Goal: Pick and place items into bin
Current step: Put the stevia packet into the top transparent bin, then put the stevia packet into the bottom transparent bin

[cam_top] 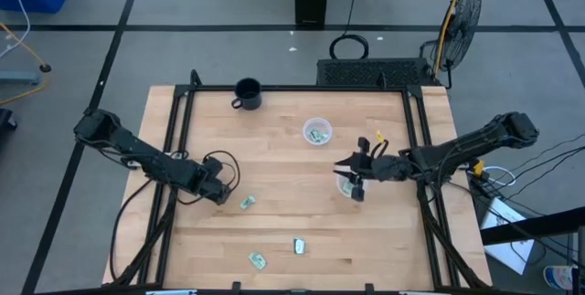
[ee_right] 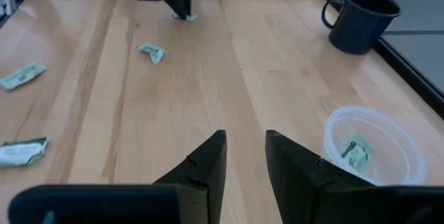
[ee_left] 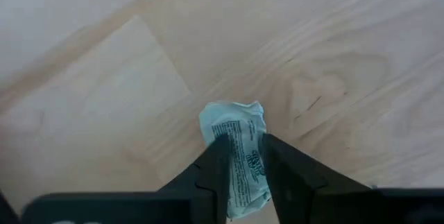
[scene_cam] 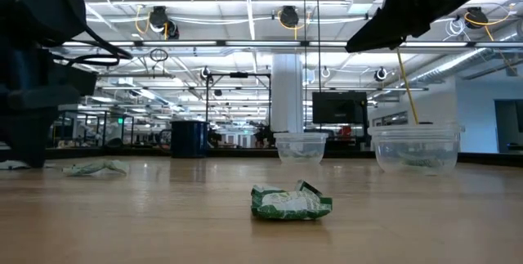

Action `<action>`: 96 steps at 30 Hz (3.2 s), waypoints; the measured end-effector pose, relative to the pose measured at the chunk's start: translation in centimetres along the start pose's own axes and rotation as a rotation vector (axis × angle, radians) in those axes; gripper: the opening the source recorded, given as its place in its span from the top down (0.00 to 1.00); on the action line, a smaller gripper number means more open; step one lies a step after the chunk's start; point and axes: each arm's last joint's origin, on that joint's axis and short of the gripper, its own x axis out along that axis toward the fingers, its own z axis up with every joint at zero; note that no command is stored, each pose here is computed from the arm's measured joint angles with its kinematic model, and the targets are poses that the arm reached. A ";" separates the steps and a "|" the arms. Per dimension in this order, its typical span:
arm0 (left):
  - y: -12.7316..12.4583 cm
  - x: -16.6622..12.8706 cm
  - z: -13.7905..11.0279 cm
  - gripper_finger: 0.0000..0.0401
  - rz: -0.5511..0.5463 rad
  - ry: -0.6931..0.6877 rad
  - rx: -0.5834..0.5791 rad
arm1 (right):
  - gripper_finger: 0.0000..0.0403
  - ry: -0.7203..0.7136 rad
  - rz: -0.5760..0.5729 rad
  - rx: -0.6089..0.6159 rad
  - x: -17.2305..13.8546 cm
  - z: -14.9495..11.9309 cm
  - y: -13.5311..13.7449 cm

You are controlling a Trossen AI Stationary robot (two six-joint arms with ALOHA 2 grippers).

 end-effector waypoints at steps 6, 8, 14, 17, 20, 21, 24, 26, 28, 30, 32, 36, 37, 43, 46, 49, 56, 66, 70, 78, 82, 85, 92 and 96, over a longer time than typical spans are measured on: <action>-0.7 0.1 0.5 0.96 -0.061 -0.067 -0.029 | 0.77 -0.021 -0.022 0.019 0.2 0.3 -0.6; -1.3 -0.1 1.1 0.98 -0.111 -0.101 -0.042 | 0.77 -0.048 -0.028 0.022 0.3 0.6 -0.8; -4.8 -3.0 5.5 0.98 -0.338 -0.359 0.076 | 0.77 -0.110 -0.047 0.057 0.5 1.3 -1.3; -6.3 -5.5 8.8 0.99 -0.459 -0.538 0.165 | 0.77 -0.118 -0.056 0.065 0.5 1.4 -1.6; -7.2 -7.7 12.4 0.98 -0.527 -0.719 0.263 | 0.77 -0.137 -0.066 0.078 0.6 1.7 -1.9; -7.4 -8.2 13.7 0.98 -0.534 -0.760 0.298 | 0.77 -0.144 -0.069 0.082 0.6 1.7 -1.9; -8.4 -8.4 17.5 0.99 -0.500 -0.804 0.334 | 0.77 -0.158 -0.076 0.092 0.7 1.9 -2.1; -9.3 -7.4 19.9 0.98 -0.463 -0.785 0.371 | 0.77 -0.159 -0.081 0.095 0.7 1.9 -2.3; -10.6 -6.0 22.4 0.98 -0.435 -0.769 0.398 | 0.77 -0.160 -0.086 0.092 0.7 2.0 -2.4; -11.8 -4.1 24.6 0.98 -0.396 -0.744 0.404 | 0.77 -0.170 -0.089 0.060 0.7 2.1 -2.4; -13.2 -2.2 26.5 0.99 -0.379 -0.734 0.395 | 0.77 -0.185 -0.092 0.002 0.7 2.2 -2.4; -15.3 1.8 28.8 0.97 -0.375 -0.678 0.410 | 0.77 -0.195 -0.087 -0.050 0.6 2.3 -2.1; -15.6 2.5 29.1 0.96 -0.369 -0.668 0.410 | 0.77 -0.192 -0.087 -0.056 0.6 2.3 -2.1; -15.6 4.2 30.4 0.97 -0.347 -0.660 0.374 | 0.78 -0.164 -0.084 -0.072 0.6 2.0 -2.0; -15.3 4.4 30.6 0.99 -0.349 -0.643 0.376 | 0.78 -0.151 -0.085 -0.076 0.6 1.9 -2.0; -15.2 4.5 30.4 0.98 -0.352 -0.613 0.388 | 0.78 -0.149 -0.084 -0.066 0.6 1.9 -2.0; -15.2 4.7 30.0 0.79 -0.334 -0.584 0.409 | 0.78 -0.145 -0.084 -0.061 0.6 1.8 -2.1; -15.3 0.3 29.7 0.65 -0.438 -0.627 0.452 | 0.78 -0.144 -0.070 -0.071 0.5 1.8 -1.8; -14.2 -4.3 29.2 0.64 -0.426 -0.679 0.512 | 0.78 -0.192 -0.021 -0.107 -0.7 2.2 -0.9; -9.6 -13.7 27.2 0.64 -0.376 -0.762 0.514 | 0.77 -0.273 0.285 -0.168 -1.8 2.5 2.2; -7.3 -18.7 25.1 0.64 -0.433 -0.841 0.505 | 0.73 -0.296 0.440 -0.261 0.8 1.8 4.1; -5.8 -21.4 23.5 0.64 -0.461 -0.878 0.508 | 0.70 -0.379 0.649 -0.290 2.9 1.2 5.9; -3.6 -24.4 21.0 0.64 -0.490 -0.912 0.516 | 0.63 -0.173 0.745 -0.207 9.3 -0.3 9.4; -3.7 -24.4 20.6 0.64 -0.478 -0.904 0.522 | 0.60 -0.022 0.730 -0.196 12.5 -0.9 12.2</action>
